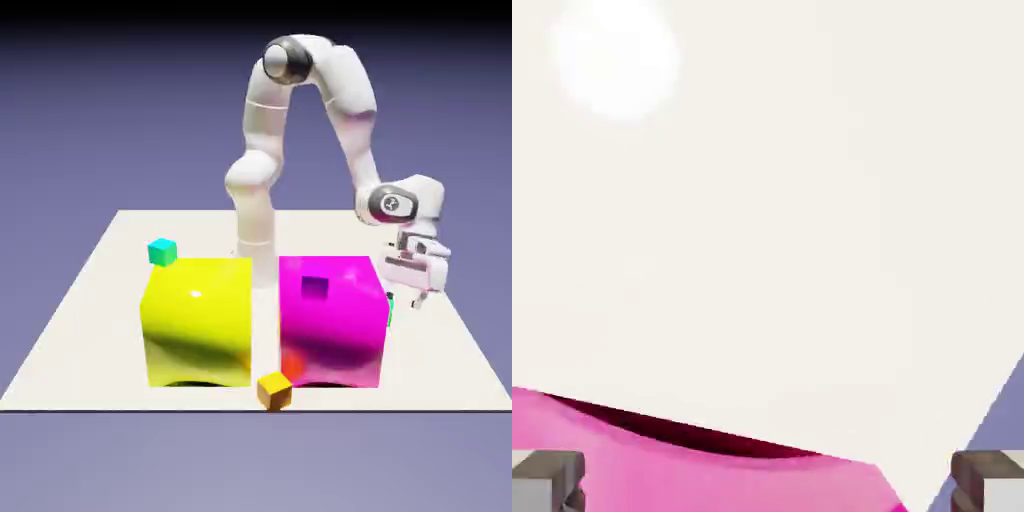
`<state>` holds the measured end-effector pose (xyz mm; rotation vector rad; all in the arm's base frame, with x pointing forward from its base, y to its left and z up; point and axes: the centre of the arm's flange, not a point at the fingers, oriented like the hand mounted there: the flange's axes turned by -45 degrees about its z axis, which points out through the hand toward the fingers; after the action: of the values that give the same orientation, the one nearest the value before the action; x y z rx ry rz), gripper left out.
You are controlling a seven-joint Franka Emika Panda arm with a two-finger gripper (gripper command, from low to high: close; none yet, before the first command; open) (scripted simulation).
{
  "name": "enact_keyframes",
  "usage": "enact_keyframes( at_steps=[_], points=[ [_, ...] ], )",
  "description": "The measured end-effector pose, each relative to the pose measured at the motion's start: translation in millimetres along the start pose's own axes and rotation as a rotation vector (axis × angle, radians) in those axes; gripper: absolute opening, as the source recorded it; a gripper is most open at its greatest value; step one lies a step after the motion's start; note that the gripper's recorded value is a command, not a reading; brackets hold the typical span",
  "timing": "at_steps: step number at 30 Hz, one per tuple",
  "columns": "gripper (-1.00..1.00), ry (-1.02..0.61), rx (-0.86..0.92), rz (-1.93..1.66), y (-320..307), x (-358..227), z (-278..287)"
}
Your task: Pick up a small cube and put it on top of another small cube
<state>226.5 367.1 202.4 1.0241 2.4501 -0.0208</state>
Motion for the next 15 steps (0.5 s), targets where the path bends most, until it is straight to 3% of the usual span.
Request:
enact_keyframes(
  at_steps=[4,12,13,15],
  points=[
    [0.0,-0.054,-0.064,-0.45,-64,54,-10],
    [0.0,-0.057,-0.068,-0.46,-64,62,55],
    [-1.0,-0.057,-0.067,-0.46,-64,62,58],
    [-1.0,-0.057,-0.067,-0.46,-64,62,58]
  ],
)
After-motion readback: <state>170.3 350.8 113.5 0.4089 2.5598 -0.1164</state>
